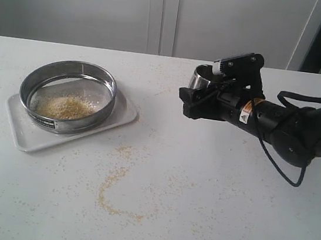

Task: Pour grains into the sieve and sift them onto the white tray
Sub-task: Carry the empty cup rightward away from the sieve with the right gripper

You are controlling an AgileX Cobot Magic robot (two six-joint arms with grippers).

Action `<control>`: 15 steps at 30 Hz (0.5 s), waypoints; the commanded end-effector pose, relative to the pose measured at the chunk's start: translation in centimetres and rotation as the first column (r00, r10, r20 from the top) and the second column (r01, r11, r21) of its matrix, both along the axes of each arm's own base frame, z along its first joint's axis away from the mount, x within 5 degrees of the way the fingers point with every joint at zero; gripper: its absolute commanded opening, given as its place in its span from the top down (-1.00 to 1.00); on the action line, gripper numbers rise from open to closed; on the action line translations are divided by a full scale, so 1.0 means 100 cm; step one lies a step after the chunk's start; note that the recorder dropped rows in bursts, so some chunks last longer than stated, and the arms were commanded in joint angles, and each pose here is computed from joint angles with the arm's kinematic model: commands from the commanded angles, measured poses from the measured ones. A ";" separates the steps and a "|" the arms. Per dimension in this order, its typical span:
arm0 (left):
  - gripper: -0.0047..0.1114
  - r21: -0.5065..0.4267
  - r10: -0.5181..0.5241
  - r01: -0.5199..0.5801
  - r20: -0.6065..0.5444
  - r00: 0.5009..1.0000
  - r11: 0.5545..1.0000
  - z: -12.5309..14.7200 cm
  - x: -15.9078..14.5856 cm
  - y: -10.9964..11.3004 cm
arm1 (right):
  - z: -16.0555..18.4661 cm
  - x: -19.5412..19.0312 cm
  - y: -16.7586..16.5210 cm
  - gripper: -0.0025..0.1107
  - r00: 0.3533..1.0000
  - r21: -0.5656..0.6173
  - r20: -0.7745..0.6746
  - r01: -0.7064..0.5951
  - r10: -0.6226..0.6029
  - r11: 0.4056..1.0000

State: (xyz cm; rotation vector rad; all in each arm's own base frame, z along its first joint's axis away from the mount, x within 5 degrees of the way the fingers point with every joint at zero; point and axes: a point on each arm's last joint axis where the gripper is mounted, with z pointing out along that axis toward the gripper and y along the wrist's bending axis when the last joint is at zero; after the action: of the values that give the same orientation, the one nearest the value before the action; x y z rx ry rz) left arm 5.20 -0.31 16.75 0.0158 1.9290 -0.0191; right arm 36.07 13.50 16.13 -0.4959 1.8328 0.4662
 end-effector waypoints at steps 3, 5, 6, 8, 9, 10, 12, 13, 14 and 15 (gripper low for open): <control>0.92 -0.011 0.004 -0.004 0.000 1.000 1.000 -0.001 0.000 0.000 | -0.017 0.009 -0.020 0.96 0.999 0.017 -0.003 0.045 -0.045 0.999; 0.92 -0.011 0.004 -0.004 0.000 1.000 1.000 -0.001 0.000 0.000 | -0.021 0.011 -0.026 0.96 0.998 0.015 -0.013 0.061 -0.061 0.998; 0.92 -0.011 0.004 -0.004 0.000 1.000 1.000 -0.001 0.000 0.000 | -0.023 0.012 -0.028 0.96 0.998 0.015 -0.017 0.069 -0.069 0.998; 0.92 -0.011 0.004 -0.004 0.000 1.000 1.000 -0.001 0.000 0.000 | -0.027 0.014 -0.034 0.96 0.995 0.014 -0.034 0.094 -0.094 0.995; 0.92 -0.011 0.004 -0.004 0.000 1.000 1.000 -0.001 0.000 0.000 | -0.030 0.014 -0.036 0.96 0.994 0.009 -0.043 0.104 -0.104 0.995; 0.92 -0.011 0.004 -0.004 0.000 1.000 1.000 -0.001 0.000 0.000 | -0.031 0.015 -0.038 0.96 0.991 0.008 -0.049 0.122 -0.122 0.992; 0.92 -0.011 0.004 -0.004 0.000 1.000 1.000 -0.001 0.000 0.000 | -0.036 0.017 -0.043 0.96 0.986 0.000 -0.060 0.156 -0.156 0.988; 0.92 -0.011 0.004 -0.004 0.000 1.000 1.000 -0.001 0.000 0.000 | -0.038 0.018 -0.045 0.96 0.983 0.001 -0.065 0.174 -0.173 0.985; 0.92 -0.011 0.004 -0.004 0.000 1.000 1.000 -0.001 0.000 0.000 | -0.041 0.018 -0.046 0.96 0.979 0.003 -0.071 0.194 -0.193 0.981; 0.92 -0.011 0.004 -0.004 0.000 1.000 1.000 -0.001 0.000 0.000 | -0.043 0.019 -0.047 0.96 0.975 0.002 -0.077 0.210 -0.209 0.978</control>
State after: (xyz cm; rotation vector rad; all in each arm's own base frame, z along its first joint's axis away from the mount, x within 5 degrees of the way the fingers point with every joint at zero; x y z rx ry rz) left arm 5.20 -0.31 16.75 0.0158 1.9290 -0.0191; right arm 37.79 9.46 12.31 -0.3301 1.9227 0.3851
